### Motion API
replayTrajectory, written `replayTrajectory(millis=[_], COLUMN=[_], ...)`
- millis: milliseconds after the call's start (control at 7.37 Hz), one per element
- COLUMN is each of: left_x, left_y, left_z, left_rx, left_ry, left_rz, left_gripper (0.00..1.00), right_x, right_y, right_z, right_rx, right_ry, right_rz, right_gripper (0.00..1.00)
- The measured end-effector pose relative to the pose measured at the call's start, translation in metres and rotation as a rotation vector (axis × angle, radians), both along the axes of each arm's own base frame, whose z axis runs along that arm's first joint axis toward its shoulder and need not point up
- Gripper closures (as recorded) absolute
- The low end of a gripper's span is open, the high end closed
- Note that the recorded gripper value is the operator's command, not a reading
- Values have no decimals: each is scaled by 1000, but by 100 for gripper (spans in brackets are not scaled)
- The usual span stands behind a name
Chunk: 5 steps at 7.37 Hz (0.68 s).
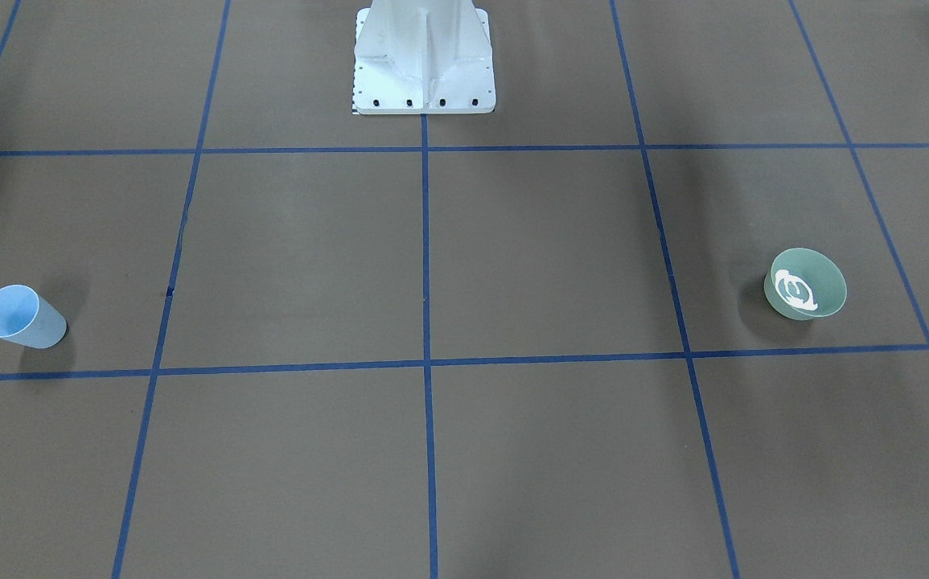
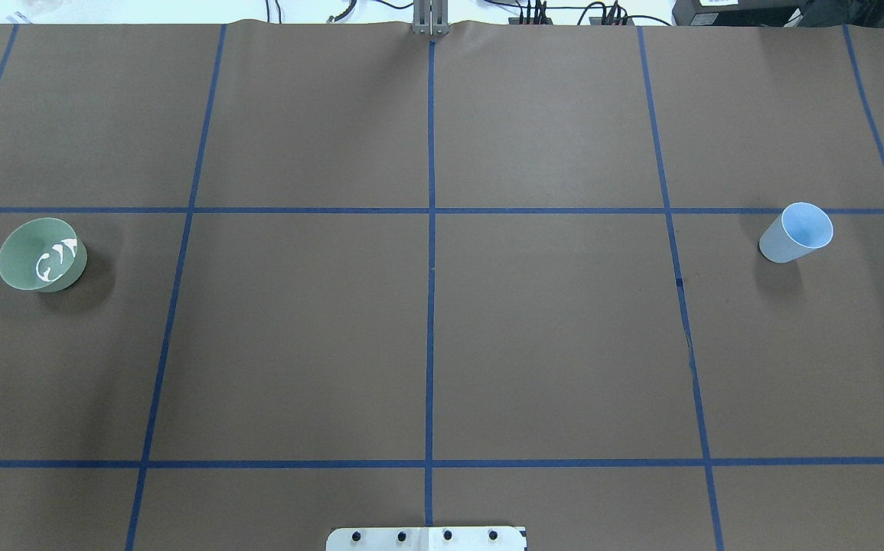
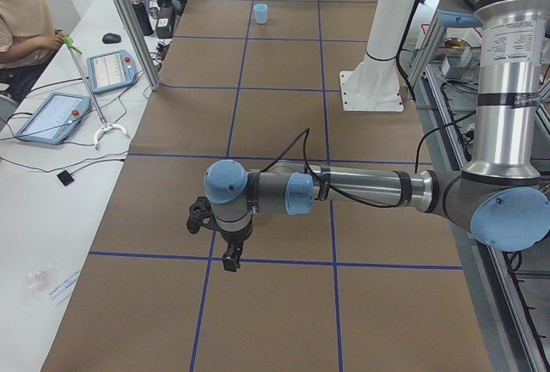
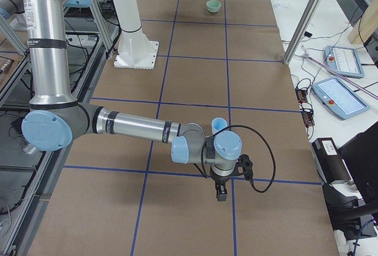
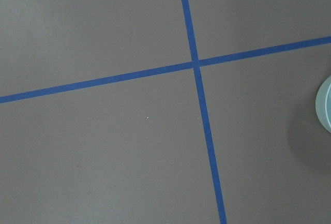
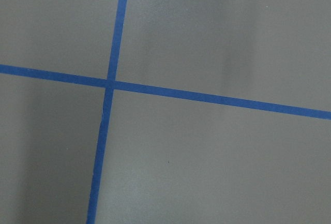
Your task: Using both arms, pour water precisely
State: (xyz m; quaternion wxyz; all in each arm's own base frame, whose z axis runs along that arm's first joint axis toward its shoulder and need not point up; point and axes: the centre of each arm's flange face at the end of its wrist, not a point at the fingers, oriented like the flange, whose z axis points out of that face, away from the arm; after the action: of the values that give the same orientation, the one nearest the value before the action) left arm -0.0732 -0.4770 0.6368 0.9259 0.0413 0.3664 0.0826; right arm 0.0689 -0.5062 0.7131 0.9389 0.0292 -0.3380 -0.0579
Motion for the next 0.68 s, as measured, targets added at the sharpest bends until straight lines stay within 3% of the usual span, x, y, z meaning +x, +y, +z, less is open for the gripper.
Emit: replayTrajectory(millis=[678], left_x=[0], left_y=[2], left_z=[2], left_rx=[2], left_ry=[-2], left_rz=[1], left_gripper=[0], right_x=[0], right_y=[2], right_z=[2], right_rx=[-4], right_ry=[1], right_rz=[0], right_gripper=[0])
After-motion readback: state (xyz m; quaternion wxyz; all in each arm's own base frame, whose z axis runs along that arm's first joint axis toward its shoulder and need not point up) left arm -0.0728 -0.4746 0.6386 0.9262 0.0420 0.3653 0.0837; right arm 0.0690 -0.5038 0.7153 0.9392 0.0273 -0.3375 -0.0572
